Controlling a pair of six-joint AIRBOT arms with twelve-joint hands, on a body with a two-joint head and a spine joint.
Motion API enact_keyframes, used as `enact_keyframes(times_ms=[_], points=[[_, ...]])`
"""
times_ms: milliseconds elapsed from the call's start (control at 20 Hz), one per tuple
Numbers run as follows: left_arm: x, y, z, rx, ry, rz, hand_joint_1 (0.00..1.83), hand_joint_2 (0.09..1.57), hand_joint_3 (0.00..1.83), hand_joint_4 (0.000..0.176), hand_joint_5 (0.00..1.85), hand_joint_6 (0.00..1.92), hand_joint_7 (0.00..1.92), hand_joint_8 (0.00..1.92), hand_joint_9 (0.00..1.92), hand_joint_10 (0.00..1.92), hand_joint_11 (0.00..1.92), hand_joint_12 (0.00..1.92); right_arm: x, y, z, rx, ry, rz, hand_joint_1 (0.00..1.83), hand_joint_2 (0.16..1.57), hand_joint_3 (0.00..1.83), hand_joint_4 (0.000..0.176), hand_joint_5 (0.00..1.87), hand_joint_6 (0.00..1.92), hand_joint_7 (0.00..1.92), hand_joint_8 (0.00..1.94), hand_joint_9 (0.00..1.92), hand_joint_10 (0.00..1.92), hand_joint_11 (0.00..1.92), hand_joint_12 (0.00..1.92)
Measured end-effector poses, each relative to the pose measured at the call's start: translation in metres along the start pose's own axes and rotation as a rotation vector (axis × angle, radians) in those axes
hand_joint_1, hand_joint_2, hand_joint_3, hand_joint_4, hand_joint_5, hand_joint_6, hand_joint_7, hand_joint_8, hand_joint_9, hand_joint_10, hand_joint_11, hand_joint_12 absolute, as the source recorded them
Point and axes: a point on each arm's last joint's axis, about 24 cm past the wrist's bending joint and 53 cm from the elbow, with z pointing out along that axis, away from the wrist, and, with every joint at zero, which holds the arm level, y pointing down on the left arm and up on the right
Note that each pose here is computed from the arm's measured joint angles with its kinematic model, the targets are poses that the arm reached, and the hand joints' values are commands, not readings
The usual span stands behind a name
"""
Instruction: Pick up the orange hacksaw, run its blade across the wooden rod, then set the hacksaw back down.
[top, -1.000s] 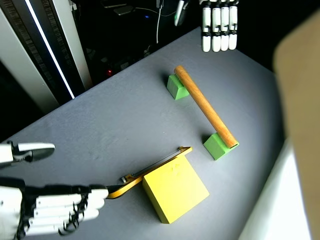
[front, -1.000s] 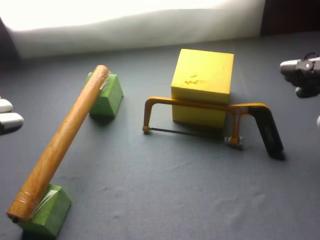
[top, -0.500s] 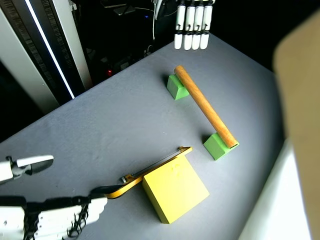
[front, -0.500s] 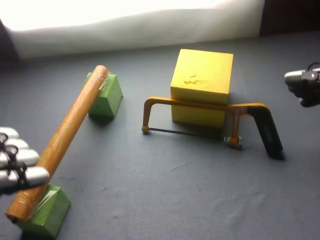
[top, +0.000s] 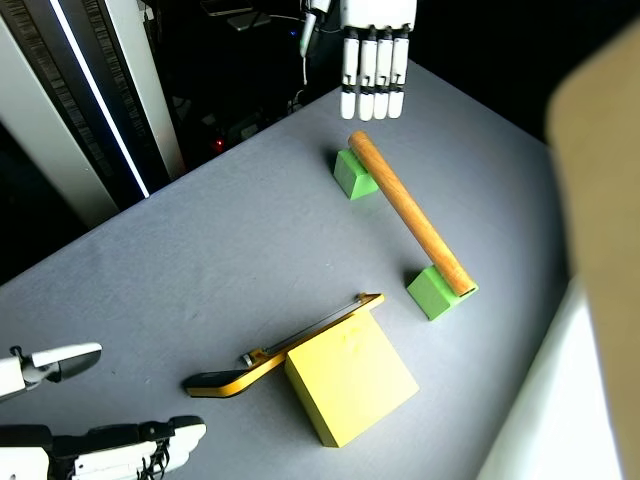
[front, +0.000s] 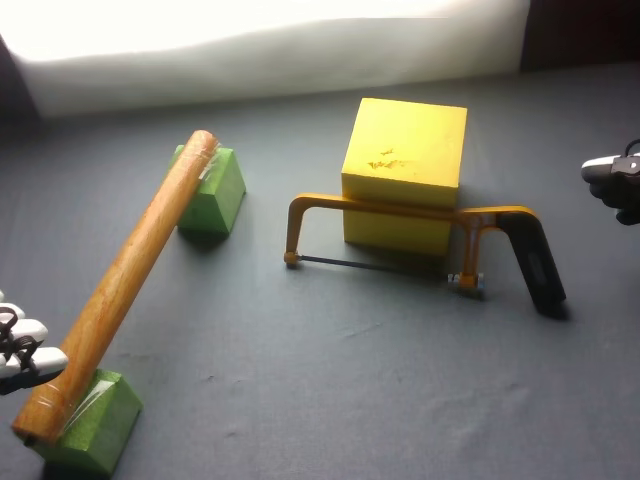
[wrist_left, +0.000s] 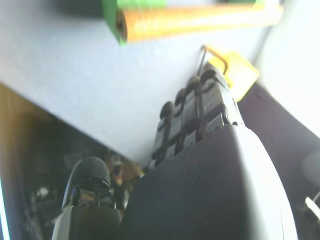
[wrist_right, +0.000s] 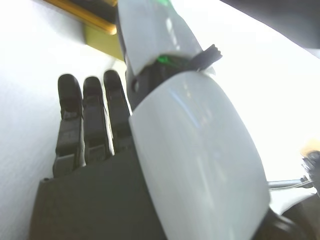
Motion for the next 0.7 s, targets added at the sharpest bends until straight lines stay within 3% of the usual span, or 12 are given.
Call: enact_keyframes(times_ms=[150,250,350,500,700], points=[[0.004,0.001,0.006,-0.006,0.008,-0.047,0.03,1.26,0.00,0.000,0.00,0.00,0.00,0.00,0.00,0.00,0.00,0.00,-0.004,-0.009,0.006,0.023,-0.021,0.002,1.09,1.10,0.00,0.000,0.16,0.01,0.18,0.01,0.17,0.01,0.00,0.65],[0.011,-0.001,0.012,0.000,0.029,-0.047,0.07,1.25,0.00,0.000,0.00,0.00,0.00,0.00,0.00,0.00,0.03,0.01,-0.002,-0.015,0.013,0.034,-0.023,0.008,1.10,1.09,0.00,0.000,0.20,0.01,0.20,0.01,0.18,0.01,0.00,0.70],[0.017,-0.001,0.017,0.005,0.051,-0.050,0.03,1.26,0.00,0.000,0.00,0.00,0.00,0.00,0.00,0.00,0.01,0.01,0.001,-0.016,0.022,0.031,-0.020,0.016,1.09,1.07,0.00,0.000,0.15,0.00,0.19,0.00,0.15,0.00,0.00,0.55],[0.023,-0.004,0.025,0.018,0.066,-0.043,0.04,1.26,0.00,0.000,0.00,0.00,0.00,0.00,0.00,0.00,0.00,0.00,0.003,-0.013,0.033,0.016,-0.024,0.025,1.09,1.07,0.00,0.000,0.17,0.01,0.19,0.00,0.16,0.00,0.00,0.64],[0.023,-0.005,0.034,0.031,0.064,-0.031,0.07,1.26,0.00,0.000,0.00,0.00,0.00,0.00,0.00,0.00,0.01,0.01,0.007,-0.014,0.049,0.018,-0.033,0.023,1.10,1.08,0.00,0.000,0.15,0.01,0.18,0.00,0.16,0.00,0.00,0.62]])
